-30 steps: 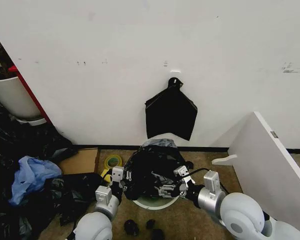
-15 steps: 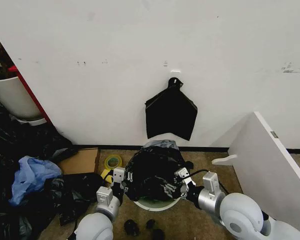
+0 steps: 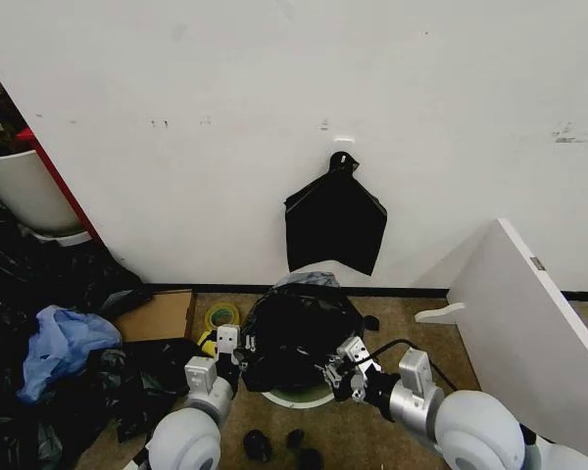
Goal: Place the garbage bag over the trash bin.
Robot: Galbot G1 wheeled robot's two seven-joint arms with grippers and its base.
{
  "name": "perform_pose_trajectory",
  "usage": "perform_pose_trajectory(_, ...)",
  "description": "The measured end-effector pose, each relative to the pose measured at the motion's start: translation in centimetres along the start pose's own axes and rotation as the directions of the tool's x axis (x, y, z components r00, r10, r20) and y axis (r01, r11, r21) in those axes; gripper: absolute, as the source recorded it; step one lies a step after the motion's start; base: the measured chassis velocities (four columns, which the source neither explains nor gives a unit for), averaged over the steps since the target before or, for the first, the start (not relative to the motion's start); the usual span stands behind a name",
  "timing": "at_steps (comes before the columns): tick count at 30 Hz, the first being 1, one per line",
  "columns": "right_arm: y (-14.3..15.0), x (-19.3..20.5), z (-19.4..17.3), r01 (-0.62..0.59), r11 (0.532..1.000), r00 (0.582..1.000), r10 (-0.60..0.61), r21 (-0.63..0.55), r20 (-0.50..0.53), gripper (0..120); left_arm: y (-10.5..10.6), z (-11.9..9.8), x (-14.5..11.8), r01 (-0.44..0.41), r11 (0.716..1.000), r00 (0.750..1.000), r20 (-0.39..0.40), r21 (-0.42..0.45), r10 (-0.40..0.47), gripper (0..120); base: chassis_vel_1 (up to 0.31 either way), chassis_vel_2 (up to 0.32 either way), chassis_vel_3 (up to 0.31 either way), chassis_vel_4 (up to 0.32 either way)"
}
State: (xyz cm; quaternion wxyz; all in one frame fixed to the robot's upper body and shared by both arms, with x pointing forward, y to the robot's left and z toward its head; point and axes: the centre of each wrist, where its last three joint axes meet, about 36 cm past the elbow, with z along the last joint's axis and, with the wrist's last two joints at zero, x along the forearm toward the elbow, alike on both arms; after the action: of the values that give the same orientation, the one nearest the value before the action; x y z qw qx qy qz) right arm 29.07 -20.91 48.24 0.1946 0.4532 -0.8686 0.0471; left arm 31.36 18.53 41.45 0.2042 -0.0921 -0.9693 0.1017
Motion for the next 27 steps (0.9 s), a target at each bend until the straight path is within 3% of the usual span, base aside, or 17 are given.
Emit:
perform_pose_trajectory(3, 0.1, 0.1, 0.5, 0.075, 0.989, 0.996, -0.079, 0.131, 0.029, 0, 0.1, -1.2, -0.3, 0.04, 0.997, 0.999, -0.028, 0.068, -0.038, 1, 0.0, 0.0, 0.0, 0.0)
perform_pose_trajectory(8, -0.5, -0.1, 2.1, 0.123, 0.972, 0.992, -0.124, 0.203, -0.004, 0, 0.0, -2.6, -0.1, 0.068, 0.99, 0.996, -0.069, 0.127, -0.059, 1, 0.0, 0.0, 0.0, 0.0)
perform_pose_trajectory(21, -4.1, -0.6, 6.1, 0.17, 0.901, 0.985, -0.145, 0.399, -0.092, 0, 0.7, -4.3, -0.5, 0.069, 0.982, 0.991, -0.123, 0.178, -0.048, 1, 0.0, 0.0, 0.0, 0.0)
perform_pose_trajectory(27, -5.7, -0.3, 7.1, 0.177, 0.835, 0.983, -0.128, 0.521, -0.129, 0, 0.8, -4.6, -1.0, 0.077, 0.976, 0.99, -0.134, 0.202, -0.05, 1, 0.0, 0.0, 0.0, 0.0)
